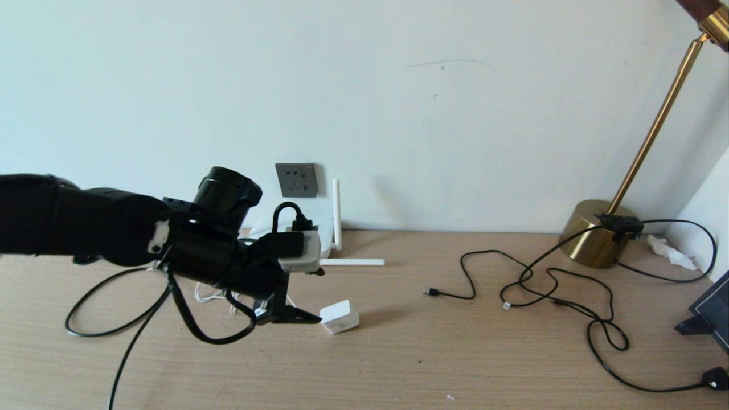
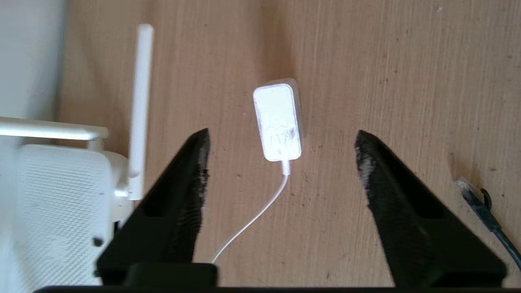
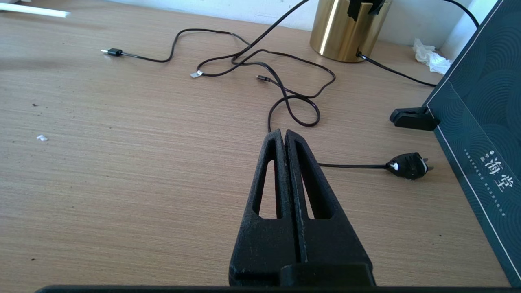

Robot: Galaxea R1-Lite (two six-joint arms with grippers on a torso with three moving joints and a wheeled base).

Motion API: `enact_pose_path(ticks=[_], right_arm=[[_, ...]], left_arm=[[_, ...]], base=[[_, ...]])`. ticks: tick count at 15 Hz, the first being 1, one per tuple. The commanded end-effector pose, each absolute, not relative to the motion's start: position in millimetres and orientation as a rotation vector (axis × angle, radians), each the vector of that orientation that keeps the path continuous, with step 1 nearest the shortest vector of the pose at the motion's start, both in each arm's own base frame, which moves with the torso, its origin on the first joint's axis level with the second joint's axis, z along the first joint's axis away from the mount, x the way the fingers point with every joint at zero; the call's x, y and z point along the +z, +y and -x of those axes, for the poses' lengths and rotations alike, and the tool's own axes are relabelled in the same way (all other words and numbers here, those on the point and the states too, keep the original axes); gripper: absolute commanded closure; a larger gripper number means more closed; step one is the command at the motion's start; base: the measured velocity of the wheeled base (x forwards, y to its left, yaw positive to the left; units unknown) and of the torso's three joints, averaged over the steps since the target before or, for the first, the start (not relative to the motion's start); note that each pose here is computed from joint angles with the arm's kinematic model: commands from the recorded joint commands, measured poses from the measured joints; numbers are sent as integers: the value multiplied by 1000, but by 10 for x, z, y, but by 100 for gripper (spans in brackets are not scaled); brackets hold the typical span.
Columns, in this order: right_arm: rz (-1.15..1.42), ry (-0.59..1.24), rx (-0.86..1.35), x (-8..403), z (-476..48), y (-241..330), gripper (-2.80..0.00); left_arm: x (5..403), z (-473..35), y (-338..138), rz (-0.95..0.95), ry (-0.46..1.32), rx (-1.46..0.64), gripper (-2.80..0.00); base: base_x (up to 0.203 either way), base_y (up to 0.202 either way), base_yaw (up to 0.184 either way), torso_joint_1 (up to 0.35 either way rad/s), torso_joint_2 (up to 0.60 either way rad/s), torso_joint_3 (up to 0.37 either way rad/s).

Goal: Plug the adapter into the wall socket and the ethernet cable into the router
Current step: Pick up plug

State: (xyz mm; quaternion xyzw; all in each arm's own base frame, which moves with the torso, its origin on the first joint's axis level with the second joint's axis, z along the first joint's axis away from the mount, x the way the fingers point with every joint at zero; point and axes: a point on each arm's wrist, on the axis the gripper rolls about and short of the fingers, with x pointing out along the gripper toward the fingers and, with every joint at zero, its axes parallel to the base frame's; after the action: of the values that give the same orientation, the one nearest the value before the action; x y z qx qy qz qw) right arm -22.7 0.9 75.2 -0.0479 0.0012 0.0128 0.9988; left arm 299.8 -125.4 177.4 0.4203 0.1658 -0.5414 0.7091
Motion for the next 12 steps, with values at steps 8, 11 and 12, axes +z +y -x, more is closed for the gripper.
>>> enact_pose_path(ticks=[8, 11, 12], right_arm=[[97, 3, 26, 752, 227, 9, 0], [97, 3, 26, 752, 227, 9, 0], [97, 3, 26, 752, 227, 9, 0]], left_arm=[[1623, -3098, -1308, -837, 608, -1290, -280], [1548, -3219, -1394, -802, 641, -1280, -280], [1546, -3269, -1454, -801, 633, -1281, -280]], base=[[0, 0, 0, 0, 0, 0], [0, 0, 0, 0, 0, 0], [0, 0, 0, 0, 0, 0]])
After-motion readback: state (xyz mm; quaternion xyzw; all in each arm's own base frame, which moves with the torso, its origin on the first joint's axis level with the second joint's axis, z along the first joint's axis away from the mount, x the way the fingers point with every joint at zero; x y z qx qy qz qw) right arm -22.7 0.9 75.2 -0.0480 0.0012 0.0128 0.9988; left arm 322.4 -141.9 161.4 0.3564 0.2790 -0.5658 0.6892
